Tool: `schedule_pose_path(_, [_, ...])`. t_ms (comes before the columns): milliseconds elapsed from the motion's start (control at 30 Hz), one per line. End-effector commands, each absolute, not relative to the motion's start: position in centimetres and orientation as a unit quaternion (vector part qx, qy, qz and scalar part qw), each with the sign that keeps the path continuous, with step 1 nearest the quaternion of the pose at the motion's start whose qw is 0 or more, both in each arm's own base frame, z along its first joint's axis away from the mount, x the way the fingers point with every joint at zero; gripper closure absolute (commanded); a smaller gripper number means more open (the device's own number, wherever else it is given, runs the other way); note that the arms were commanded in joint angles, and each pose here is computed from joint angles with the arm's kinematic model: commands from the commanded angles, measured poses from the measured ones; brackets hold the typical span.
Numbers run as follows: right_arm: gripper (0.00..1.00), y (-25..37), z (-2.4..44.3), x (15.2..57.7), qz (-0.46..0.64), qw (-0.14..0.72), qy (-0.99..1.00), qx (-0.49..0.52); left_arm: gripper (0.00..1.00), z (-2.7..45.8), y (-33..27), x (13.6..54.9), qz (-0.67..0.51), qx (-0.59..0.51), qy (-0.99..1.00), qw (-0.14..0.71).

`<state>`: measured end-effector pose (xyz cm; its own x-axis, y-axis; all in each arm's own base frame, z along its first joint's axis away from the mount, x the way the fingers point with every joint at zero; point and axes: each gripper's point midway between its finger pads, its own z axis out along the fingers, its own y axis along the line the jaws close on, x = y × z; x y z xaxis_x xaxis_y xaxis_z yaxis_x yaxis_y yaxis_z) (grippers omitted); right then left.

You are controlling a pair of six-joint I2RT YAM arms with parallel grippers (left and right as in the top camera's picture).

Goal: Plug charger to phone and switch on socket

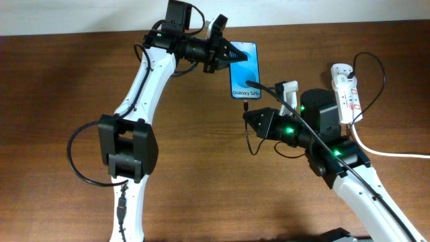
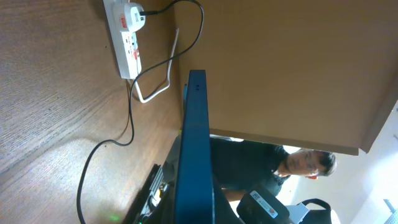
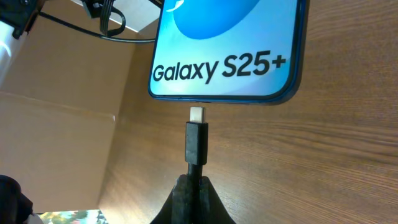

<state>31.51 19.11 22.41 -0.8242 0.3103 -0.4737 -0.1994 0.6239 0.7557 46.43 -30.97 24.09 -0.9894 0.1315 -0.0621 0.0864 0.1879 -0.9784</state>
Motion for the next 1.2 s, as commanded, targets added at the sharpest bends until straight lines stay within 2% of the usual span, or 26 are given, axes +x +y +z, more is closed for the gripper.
schedule_pose_path(0, [0.96, 18.7, 22.6, 31.8, 0.428, 0.306, 0.849, 0.039, 1.0, 25.1, -31.2, 45.8, 0.647, -0.08, -0.758, 0.03])
schedule_pose_path(767, [0.96, 18.9, 21.5, 32.5, 0.428, 0.292, 0.854, 0.047, 1.0, 25.2, -31.3, 45.6, 0.649, -0.082, -0.756, 0.033])
schedule_pose_path(1167, [0.96, 17.4, 22.8, 34.0, 0.438, 0.321, 0.837, 0.061, 1.0, 25.6, -31.7, 44.8, 0.66, -0.105, -0.743, 0.035])
